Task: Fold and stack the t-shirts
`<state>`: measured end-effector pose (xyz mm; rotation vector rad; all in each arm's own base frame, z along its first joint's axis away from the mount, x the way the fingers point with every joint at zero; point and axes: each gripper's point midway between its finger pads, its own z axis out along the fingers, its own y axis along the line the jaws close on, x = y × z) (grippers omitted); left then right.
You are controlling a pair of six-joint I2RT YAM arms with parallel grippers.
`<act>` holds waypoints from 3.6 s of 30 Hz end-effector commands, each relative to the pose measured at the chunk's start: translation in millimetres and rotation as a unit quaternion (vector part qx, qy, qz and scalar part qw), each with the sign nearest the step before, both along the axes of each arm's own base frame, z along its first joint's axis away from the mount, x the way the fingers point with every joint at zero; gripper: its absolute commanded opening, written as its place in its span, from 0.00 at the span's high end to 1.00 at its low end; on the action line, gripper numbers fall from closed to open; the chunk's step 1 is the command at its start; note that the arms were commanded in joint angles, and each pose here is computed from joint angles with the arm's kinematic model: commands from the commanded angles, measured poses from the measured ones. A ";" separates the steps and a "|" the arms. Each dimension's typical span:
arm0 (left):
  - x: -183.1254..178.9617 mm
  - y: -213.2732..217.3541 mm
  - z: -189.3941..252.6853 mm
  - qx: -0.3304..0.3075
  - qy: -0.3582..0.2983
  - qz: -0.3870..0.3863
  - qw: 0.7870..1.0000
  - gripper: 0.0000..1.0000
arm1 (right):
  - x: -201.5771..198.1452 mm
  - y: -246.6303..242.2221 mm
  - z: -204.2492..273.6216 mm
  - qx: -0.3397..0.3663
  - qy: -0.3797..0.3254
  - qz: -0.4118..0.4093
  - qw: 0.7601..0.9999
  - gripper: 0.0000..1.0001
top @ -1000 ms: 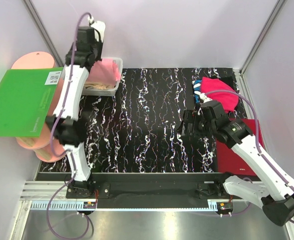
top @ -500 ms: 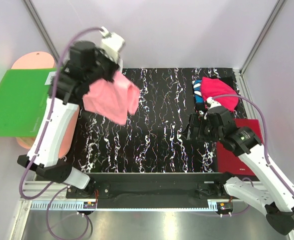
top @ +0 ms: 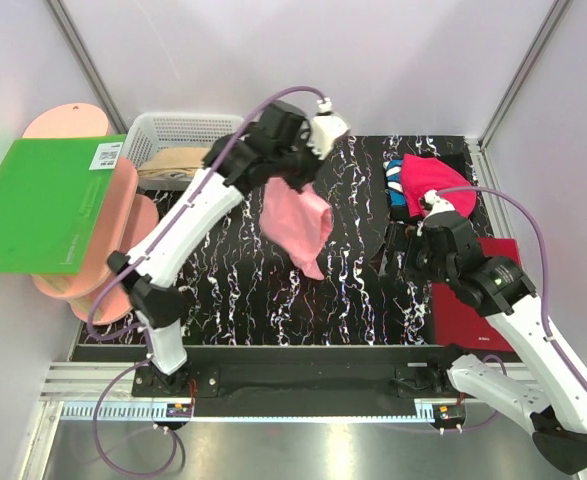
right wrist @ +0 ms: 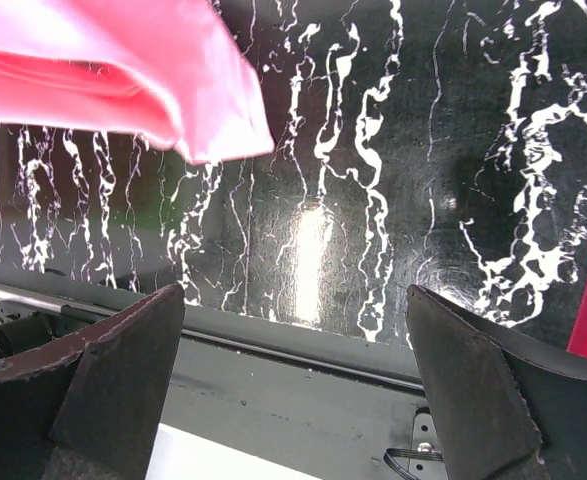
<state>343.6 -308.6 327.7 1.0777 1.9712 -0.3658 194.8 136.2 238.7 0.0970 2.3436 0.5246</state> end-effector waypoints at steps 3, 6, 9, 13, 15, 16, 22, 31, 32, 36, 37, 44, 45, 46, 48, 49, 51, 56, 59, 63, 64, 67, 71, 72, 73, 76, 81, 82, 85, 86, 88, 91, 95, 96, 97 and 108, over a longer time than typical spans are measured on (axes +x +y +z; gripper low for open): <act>-33.3 -79.2 60.2 -0.100 -0.034 -0.073 0.992 1.00 | 4.0 -6.1 29.6 0.006 -0.032 -0.022 0.999 0.00; -33.0 -90.6 82.7 -0.136 -0.047 -0.063 0.988 1.00 | 3.0 -5.8 28.9 0.008 -0.028 -0.023 0.999 0.00; -34.4 -84.5 81.3 -0.134 -0.048 -0.056 0.988 1.00 | 2.2 -4.7 23.6 0.008 -0.021 -0.022 0.999 0.01; -54.7 -49.5 -24.6 -0.040 0.040 -0.053 0.997 1.00 | 1.5 -5.6 18.0 0.004 -0.015 -0.023 1.000 0.00; -64.7 -25.6 -35.8 -0.050 0.047 -0.047 0.997 1.00 | 1.2 -6.0 16.0 -0.001 -0.015 -0.020 1.000 0.00; -63.4 0.8 -82.2 -0.022 0.090 -0.023 0.995 1.00 | 1.8 -6.5 14.1 -0.004 -0.013 -0.021 1.000 0.00; -78.0 87.5 -170.1 0.019 0.181 0.021 0.983 0.11 | 6.5 -3.2 1.3 -0.021 0.002 -0.012 1.000 0.00; -52.0 62.4 -118.1 -0.019 0.126 0.005 0.992 0.01 | 13.8 -21.7 3.7 -0.031 -0.012 -0.079 0.996 0.00; -49.8 52.3 -120.9 -0.011 0.127 0.000 0.992 0.01 | 13.7 -27.3 11.2 -0.030 -0.026 -0.092 0.995 0.00; -67.8 -16.2 -123.8 0.016 0.114 -0.071 0.991 0.01 | 8.0 -46.8 59.0 -0.003 -0.096 -0.126 0.987 0.00; -69.2 -26.9 -127.0 0.018 0.118 -0.076 0.990 0.01 | 4.9 -48.5 65.9 0.003 -0.103 -0.126 0.987 0.00; -51.3 -92.0 -187.4 0.025 0.235 -0.057 0.970 0.01 | -7.6 -33.1 54.9 0.031 -0.074 -0.088 0.993 0.00; -49.6 -100.5 -185.1 0.021 0.235 -0.059 0.970 0.01 | -10.6 -33.4 54.3 0.035 -0.076 -0.085 0.993 0.00; -51.8 -103.3 -191.9 0.026 0.242 -0.060 0.968 0.01 | -12.0 -31.6 50.4 0.038 -0.072 -0.080 0.993 0.00; -58.5 -111.2 -210.8 0.046 0.249 -0.060 0.966 0.01 | -14.3 -31.5 49.3 0.041 -0.074 -0.077 0.993 0.00; -60.7 -114.1 -216.1 0.052 0.249 -0.060 0.965 0.01 | -15.7 -30.5 49.1 0.042 -0.075 -0.070 0.994 0.00; -66.9 -121.2 -230.3 0.065 0.254 -0.062 0.963 0.01 | -16.3 -29.9 48.9 0.042 -0.077 -0.066 0.994 0.00; -77.5 -138.1 -256.7 0.088 0.259 -0.072 0.959 0.01 | -16.0 -19.5 50.2 0.053 -0.084 -0.035 0.994 0.00; -82.6 -150.5 -263.2 0.087 0.263 -0.069 0.958 0.01 | -15.5 -11.6 47.2 0.060 -0.079 -0.019 0.995 0.00; -79.8 -165.2 -267.4 0.080 0.260 -0.066 0.960 0.01 | -14.8 -4.4 44.3 0.068 -0.076 -0.005 0.995 0.00; -77.8 -165.3 -275.9 0.086 0.261 -0.060 0.959 0.01 | -15.1 -4.2 43.0 0.066 -0.075 -0.003 0.995 0.01; -74.1 -170.4 -282.9 0.086 0.263 -0.056 0.959 0.01 | -16.5 -2.7 43.5 0.071 -0.074 0.001 0.995 0.00; -69.3 -169.3 -295.5 0.099 0.257 -0.051 0.960 0.01 | -18.5 -3.9 48.2 0.078 -0.082 0.000 0.994 0.00; -68.0 -168.1 -298.3 0.103 0.254 -0.049 0.960 0.04 | -19.5 -3.9 49.7 0.080 -0.084 0.001 0.993 0.00; -68.1 -167.4 -302.4 0.107 0.254 -0.051 0.960 0.20 | -19.8 -4.0 52.5 0.082 -0.086 0.001 0.993 0.00; -67.7 -164.4 -306.5 0.115 0.252 -0.052 0.960 0.73 | -20.7 -4.9 58.0 0.085 -0.093 0.001 0.992 0.00; -58.9 -151.7 -279.1 0.115 0.221 -0.042 0.968 1.00 | -19.4 -6.6 56.6 0.079 -0.094 -0.002 0.992 0.01; -54.4 -148.7 -256.0 0.101 0.206 -0.037 0.973 1.00 | -18.9 -7.3 56.5 0.077 -0.095 -0.003 0.992 0.01; -41.1 -128.6 -201.4 0.079 0.166 -0.035 0.982 1.00 | -19.0 -10.2 58.1 0.075 -0.102 -0.007 0.992 0.02; -35.3 -118.1 -186.4 0.076 0.152 -0.030 0.985 1.00 | -19.7 -11.3 59.9 0.076 -0.106 -0.007 0.991 0.02; -29.8 -94.9 -128.5 0.057 0.097 -0.025 0.993 1.00 | -19.4 -13.4 61.2 0.073 -0.112 -0.009 0.991 0.02; -32.1 -50.8 -54.8 0.024 0.047 -0.015 0.999 1.00 | -19.9 -14.4 58.6 0.070 -0.112 -0.010 0.991 0.02; -43.7 17.8 -11.3 0.015 0.020 0.020 0.999 1.00 | -16.3 -16.5 41.6 0.051 -0.097 -0.016 0.994 0.02; -56.2 38.1 6.4 0.002 0.004 0.026 1.000 1.00 | -14.0 -16.8 31.5 0.043 -0.087 -0.021 0.995 0.02; -63.2 53.2 -16.4 0.027 0.020 0.030 0.999 1.00 | -12.8 -16.3 24.7 0.037 -0.077 -0.022 0.996 0.03; -117.2 162.0 -77.3 0.048 0.047 0.097 0.993 1.00 | 28.1 47.2 -84.6 0.005 0.084 0.043 0.996 0.08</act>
